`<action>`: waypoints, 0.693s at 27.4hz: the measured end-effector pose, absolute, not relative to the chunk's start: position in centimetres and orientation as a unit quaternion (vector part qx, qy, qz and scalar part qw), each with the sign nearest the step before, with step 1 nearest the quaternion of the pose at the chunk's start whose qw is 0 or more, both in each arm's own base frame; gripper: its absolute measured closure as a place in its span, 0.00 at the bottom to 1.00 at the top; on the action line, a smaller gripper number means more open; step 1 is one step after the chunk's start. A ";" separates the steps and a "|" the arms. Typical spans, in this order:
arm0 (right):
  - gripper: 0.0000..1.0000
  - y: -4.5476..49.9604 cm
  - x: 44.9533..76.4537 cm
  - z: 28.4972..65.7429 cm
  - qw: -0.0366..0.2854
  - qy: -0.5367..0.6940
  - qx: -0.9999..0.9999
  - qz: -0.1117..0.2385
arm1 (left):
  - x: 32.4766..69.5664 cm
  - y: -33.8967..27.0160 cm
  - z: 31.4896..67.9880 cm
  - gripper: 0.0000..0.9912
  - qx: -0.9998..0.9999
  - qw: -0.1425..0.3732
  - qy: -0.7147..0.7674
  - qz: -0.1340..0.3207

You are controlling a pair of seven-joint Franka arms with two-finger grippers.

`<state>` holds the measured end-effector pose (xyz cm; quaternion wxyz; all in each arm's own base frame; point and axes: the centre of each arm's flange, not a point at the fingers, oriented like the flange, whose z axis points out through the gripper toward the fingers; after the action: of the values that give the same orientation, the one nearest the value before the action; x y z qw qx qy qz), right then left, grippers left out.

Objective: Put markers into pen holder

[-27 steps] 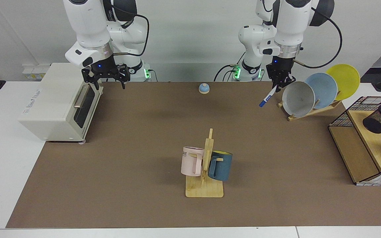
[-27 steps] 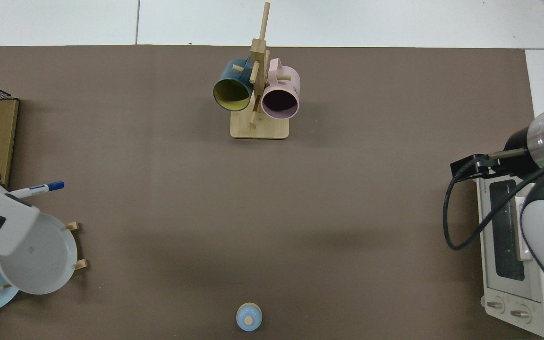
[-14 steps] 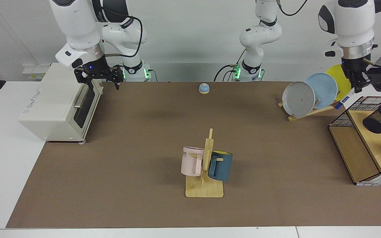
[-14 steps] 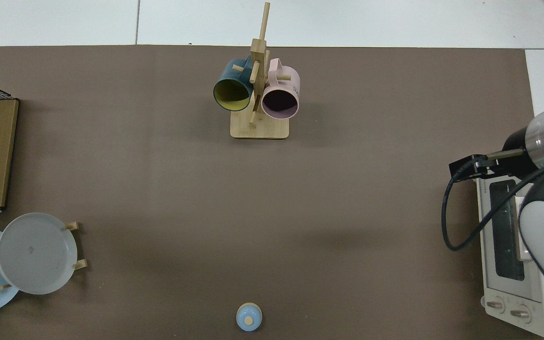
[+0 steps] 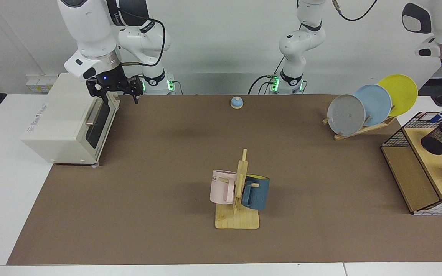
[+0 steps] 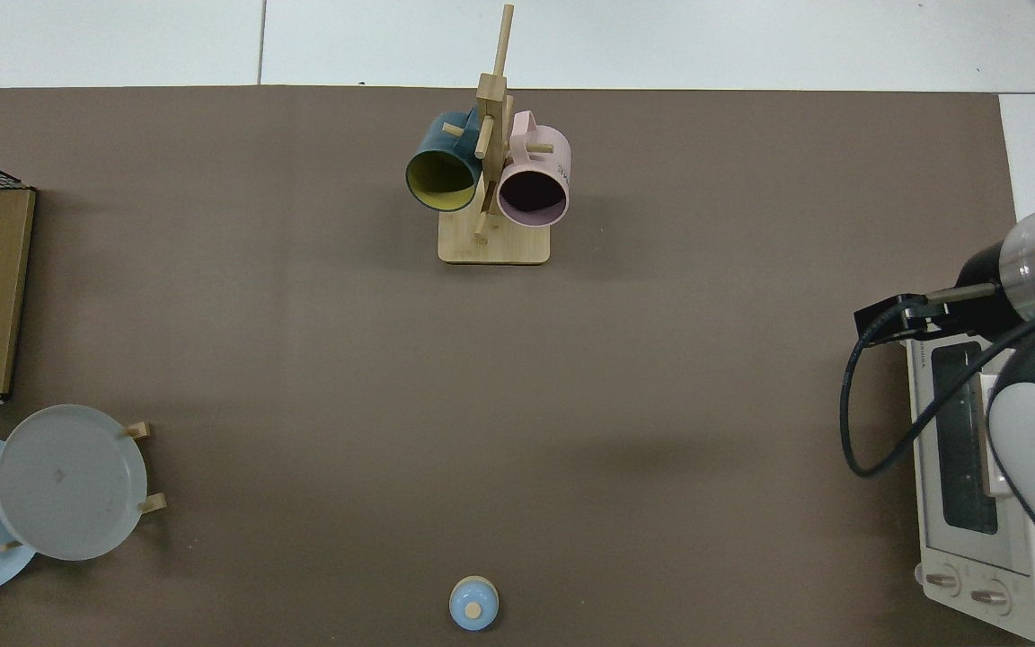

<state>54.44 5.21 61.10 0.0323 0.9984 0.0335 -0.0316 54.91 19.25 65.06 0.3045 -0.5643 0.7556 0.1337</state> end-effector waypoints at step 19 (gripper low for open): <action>0.00 5.2 54.4 61.1 0.032 0.034 0.998 -0.032 | 55.5 26.5 61.6 0.84 -0.536 0.297 0.776 0.152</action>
<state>54.44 5.21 61.10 0.0323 0.9984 0.0335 -0.0316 55.46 26.47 61.58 0.2971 -0.5357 0.7757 0.1520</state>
